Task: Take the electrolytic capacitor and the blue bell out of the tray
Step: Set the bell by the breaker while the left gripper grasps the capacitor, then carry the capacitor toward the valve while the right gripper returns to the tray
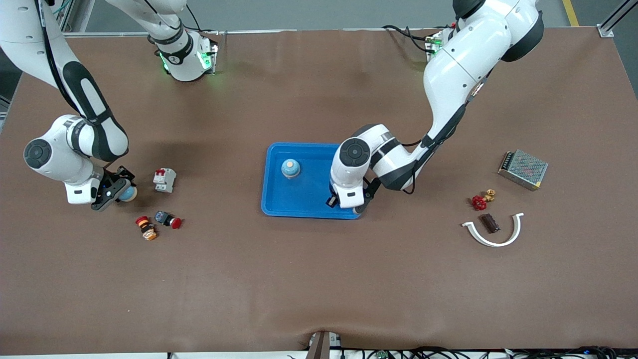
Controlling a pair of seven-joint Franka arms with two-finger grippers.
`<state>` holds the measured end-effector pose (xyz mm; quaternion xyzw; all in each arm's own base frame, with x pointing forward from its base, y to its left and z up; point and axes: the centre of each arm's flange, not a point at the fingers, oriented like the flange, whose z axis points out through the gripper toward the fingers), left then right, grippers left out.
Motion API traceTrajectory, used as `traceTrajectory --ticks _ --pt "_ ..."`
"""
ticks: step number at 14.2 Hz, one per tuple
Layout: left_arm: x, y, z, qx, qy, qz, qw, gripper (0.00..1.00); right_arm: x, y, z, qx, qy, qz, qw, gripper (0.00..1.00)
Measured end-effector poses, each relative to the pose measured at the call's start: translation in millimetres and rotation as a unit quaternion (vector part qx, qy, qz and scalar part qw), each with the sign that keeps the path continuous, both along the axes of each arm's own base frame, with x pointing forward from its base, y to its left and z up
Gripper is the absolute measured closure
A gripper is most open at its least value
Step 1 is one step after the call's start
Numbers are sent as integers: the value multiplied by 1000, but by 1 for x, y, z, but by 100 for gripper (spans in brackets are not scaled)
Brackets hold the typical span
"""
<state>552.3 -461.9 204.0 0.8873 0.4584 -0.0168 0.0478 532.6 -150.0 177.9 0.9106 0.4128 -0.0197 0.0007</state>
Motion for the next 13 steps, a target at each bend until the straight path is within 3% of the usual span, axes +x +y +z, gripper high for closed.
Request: traceTrajectory --ticks 1,2,5,11,13 --pt "4 2 8 0 -7 -16 1000 67 0 -1 0 0 -1 0 1000 2" --pt "7 5 17 5 -10 -31 999 67 1 -1 1 0 -2 -1 1000 0" --pt "16 19 50 25 -14 -53 998 67 6 -3 14 2 1 -5 1000 0" --pt "44 102 137 10 52 -99 994 67 44 8 121 34 60 -105 992 0" --pt "53 141 156 4 64 -119 991 67 56 29 148 40 68 -143 987 0"
